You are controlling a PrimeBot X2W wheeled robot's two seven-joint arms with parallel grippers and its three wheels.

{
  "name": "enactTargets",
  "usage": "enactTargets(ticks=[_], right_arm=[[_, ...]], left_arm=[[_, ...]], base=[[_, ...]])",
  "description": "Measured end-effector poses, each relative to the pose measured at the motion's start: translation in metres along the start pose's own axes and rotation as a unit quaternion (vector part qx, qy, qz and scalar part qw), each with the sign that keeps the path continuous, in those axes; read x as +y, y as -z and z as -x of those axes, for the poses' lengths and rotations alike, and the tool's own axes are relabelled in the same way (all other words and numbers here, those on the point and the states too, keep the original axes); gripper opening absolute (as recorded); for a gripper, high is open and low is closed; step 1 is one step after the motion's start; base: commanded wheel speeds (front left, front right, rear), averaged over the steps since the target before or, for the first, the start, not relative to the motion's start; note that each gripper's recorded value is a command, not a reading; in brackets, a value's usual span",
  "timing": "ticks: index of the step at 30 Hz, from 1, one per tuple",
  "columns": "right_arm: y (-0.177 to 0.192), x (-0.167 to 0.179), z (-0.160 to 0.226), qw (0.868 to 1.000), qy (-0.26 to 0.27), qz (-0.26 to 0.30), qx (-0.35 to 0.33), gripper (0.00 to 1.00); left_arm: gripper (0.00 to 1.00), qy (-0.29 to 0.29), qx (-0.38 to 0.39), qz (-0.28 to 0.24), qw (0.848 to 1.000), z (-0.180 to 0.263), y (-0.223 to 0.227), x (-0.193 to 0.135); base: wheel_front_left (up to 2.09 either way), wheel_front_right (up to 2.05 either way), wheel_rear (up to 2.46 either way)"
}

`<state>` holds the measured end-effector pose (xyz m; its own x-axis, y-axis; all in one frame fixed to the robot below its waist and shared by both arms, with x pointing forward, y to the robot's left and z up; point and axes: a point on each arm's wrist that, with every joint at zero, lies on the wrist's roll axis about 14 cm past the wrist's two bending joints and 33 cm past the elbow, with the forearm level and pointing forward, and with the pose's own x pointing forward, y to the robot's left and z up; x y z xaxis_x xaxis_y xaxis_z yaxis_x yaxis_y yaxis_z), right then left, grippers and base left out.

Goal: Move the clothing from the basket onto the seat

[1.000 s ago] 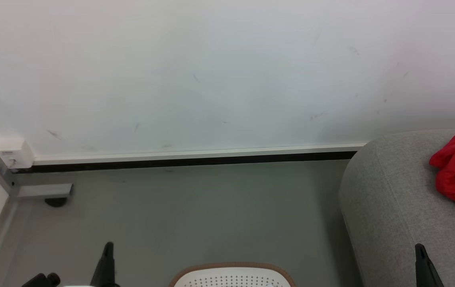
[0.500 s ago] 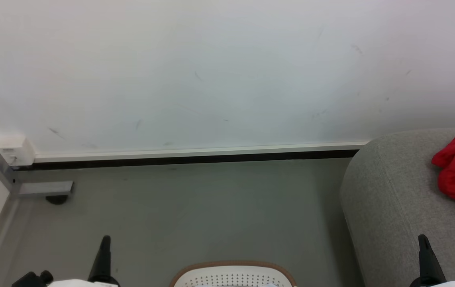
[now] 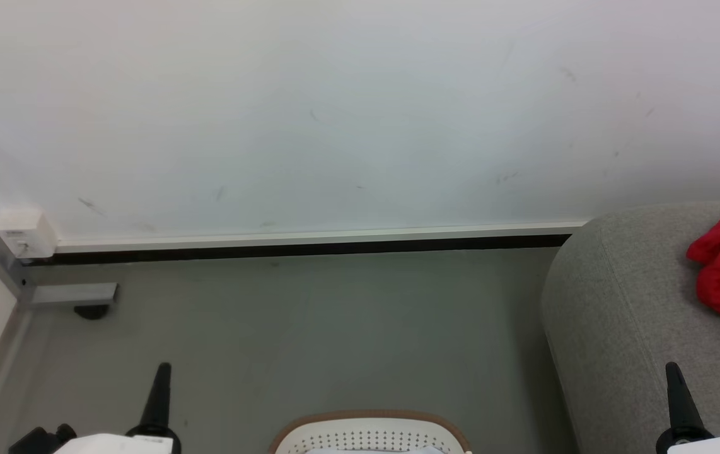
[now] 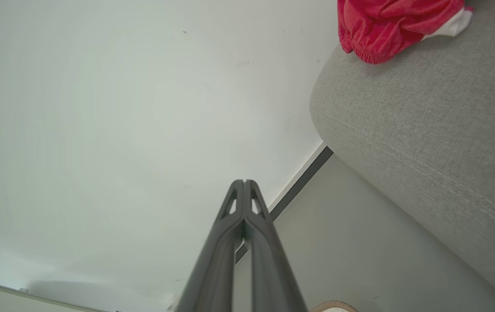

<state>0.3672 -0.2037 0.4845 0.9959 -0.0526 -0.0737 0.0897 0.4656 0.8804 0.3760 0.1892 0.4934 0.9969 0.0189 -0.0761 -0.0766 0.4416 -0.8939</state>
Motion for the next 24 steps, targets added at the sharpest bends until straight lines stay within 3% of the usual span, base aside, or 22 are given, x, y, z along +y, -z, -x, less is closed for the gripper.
enactTargets(ticks=[24], right_arm=[[-0.0031,0.0086,-0.0089,0.994,-0.013,-0.111,0.006,0.0]], left_arm=[[0.0,0.011,0.001,0.107,0.994,-0.0056,-0.0081,-0.0062]], base=[[0.0,0.0,0.0]])
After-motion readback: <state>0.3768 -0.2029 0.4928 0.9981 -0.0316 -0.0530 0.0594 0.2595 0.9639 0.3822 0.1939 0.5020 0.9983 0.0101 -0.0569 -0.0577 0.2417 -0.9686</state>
